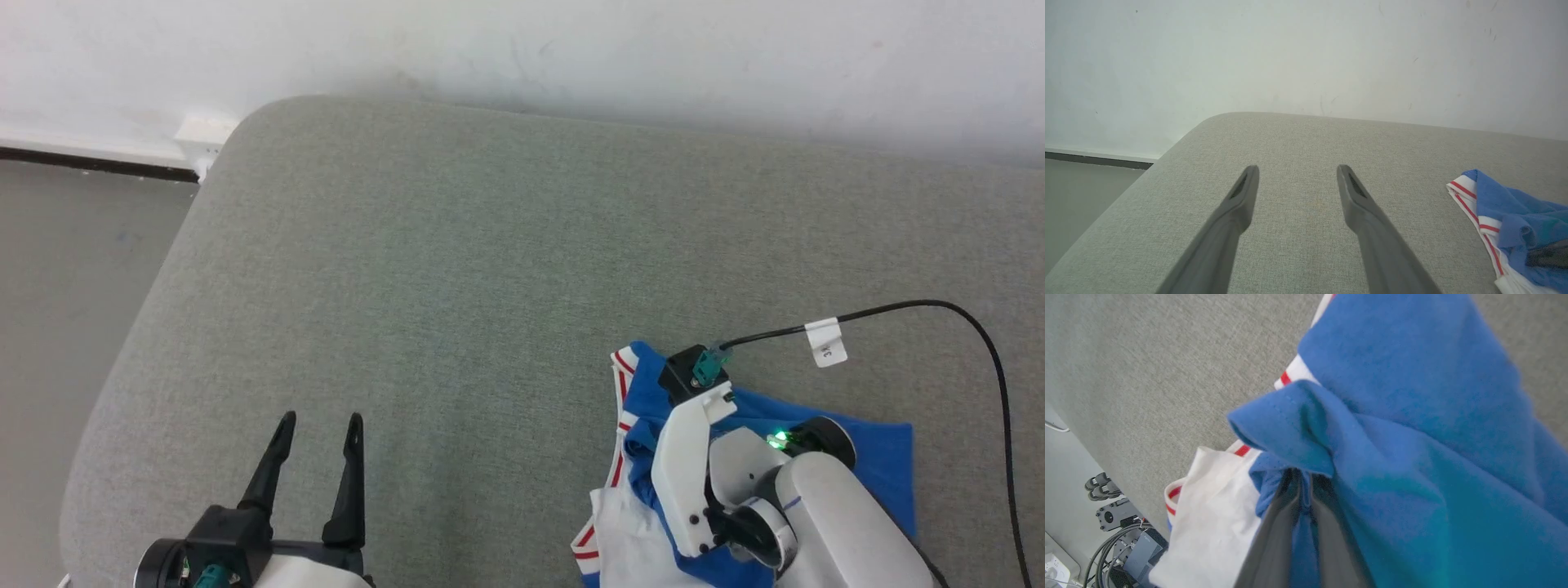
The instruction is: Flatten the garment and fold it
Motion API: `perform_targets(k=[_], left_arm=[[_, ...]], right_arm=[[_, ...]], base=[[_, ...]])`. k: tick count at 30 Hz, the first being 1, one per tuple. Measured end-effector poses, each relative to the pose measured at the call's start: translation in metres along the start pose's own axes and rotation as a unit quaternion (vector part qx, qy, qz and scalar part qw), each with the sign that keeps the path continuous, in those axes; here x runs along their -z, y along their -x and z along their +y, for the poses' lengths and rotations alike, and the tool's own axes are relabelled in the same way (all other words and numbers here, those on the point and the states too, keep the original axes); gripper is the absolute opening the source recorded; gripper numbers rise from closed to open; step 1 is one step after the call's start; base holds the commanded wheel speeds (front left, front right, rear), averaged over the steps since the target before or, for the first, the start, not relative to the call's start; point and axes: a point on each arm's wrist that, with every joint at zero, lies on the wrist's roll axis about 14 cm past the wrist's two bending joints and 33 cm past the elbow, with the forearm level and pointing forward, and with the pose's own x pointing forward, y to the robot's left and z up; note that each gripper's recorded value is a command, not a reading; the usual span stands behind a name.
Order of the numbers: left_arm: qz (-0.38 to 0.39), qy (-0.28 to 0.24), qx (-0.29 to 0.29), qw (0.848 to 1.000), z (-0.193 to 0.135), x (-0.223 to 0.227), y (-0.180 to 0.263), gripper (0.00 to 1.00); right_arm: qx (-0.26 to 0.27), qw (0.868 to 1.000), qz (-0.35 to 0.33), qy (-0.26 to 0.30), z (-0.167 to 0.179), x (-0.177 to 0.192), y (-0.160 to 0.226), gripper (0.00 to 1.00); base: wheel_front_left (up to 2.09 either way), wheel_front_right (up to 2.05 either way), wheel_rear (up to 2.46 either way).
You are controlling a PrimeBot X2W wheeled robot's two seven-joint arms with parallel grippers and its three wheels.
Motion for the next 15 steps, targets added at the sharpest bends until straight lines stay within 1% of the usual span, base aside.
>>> perform_targets(k=[1, 2, 3, 7, 10, 12, 15], left_arm=[[0.001, 0.000, -0.003, 1.000, 0.001, 0.001, 0.000, 1.00], [0.002, 0.000, -0.005, 1.000, 0.002, 0.001, 0.001, 1.00], [0.003, 0.000, -0.007, 1.000, 0.003, 0.002, 0.001, 1.00], [0.004, -0.001, -0.006, 1.000, 0.003, 0.003, 0.001, 1.00], [0.001, -0.001, 0.001, 1.000, 0.000, 0.001, -0.002, 1.00], [-0.003, 0.000, 0.006, 1.000, -0.003, -0.001, -0.005, 1.00], [-0.008, 0.001, 0.016, 1.000, -0.008, -0.004, -0.008, 1.00]], right_arm=[[-0.003, 1.000, 0.001, 0.002, 0.001, -0.001, -0.002, 0.05], [-0.008, 1.000, 0.001, 0.003, 0.003, -0.002, -0.003, 0.35], [-0.014, 1.000, -0.001, 0.002, 0.006, -0.004, -0.004, 1.00], [-0.040, 0.999, -0.020, -0.006, 0.018, -0.015, 0.000, 1.00], [-0.051, 0.997, -0.059, -0.020, 0.019, -0.033, 0.013, 1.00], [-0.047, 0.994, -0.099, -0.031, 0.012, -0.049, 0.028, 1.00], [-0.019, 0.983, -0.170, -0.064, -0.013, -0.068, 0.058, 1.00]], base=[[0.00, 0.00, 0.00], [0.00, 0.00, 0.00], [0.00, 0.00, 0.00], [0.00, 0.00, 0.00], [0.00, 0.00, 0.00], [0.00, 0.00, 0.00], [0.00, 0.00, 0.00]])
